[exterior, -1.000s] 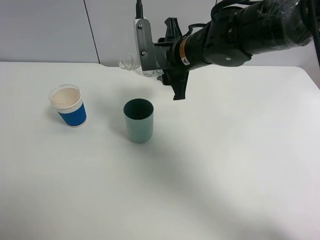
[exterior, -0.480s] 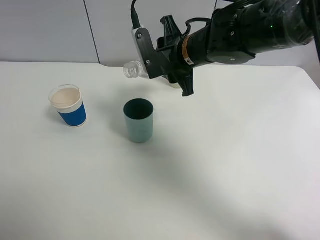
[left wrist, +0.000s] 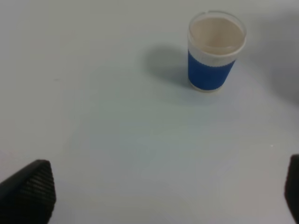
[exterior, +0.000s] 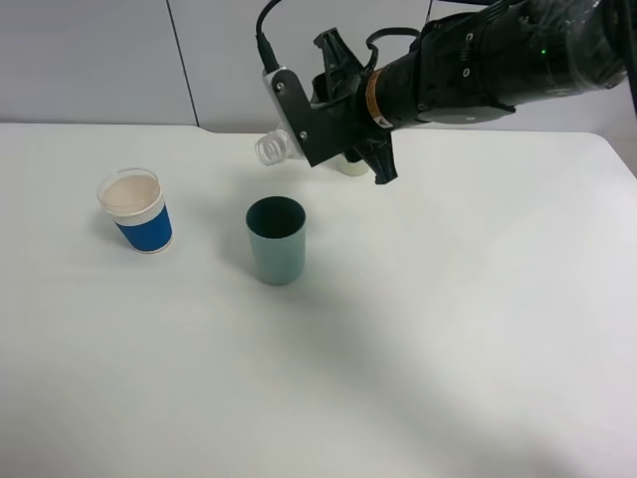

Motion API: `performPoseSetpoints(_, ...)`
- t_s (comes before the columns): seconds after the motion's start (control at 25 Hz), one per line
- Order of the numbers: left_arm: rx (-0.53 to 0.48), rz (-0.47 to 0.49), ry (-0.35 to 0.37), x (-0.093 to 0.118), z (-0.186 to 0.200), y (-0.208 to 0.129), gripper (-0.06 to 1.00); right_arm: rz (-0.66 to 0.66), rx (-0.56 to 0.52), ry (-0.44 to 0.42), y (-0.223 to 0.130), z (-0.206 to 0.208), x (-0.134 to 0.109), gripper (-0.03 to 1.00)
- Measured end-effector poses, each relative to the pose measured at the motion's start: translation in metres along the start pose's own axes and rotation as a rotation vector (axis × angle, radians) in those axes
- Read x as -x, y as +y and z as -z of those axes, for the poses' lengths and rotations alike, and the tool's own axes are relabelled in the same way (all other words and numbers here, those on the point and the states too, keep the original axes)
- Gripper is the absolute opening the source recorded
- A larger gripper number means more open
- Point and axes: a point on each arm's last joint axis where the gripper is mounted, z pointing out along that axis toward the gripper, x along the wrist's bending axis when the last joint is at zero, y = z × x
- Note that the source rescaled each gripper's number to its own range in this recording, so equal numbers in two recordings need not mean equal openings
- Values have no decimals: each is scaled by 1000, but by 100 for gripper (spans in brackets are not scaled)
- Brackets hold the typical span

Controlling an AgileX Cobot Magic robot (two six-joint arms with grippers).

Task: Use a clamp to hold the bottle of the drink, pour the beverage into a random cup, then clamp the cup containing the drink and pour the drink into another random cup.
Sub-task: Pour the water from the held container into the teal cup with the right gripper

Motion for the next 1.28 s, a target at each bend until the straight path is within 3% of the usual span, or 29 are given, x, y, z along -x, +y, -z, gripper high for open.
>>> performPoseSetpoints(1.28, 0, 0, 0, 0, 0, 0, 100, 199, -60, 12, -6, 0, -1, 3)
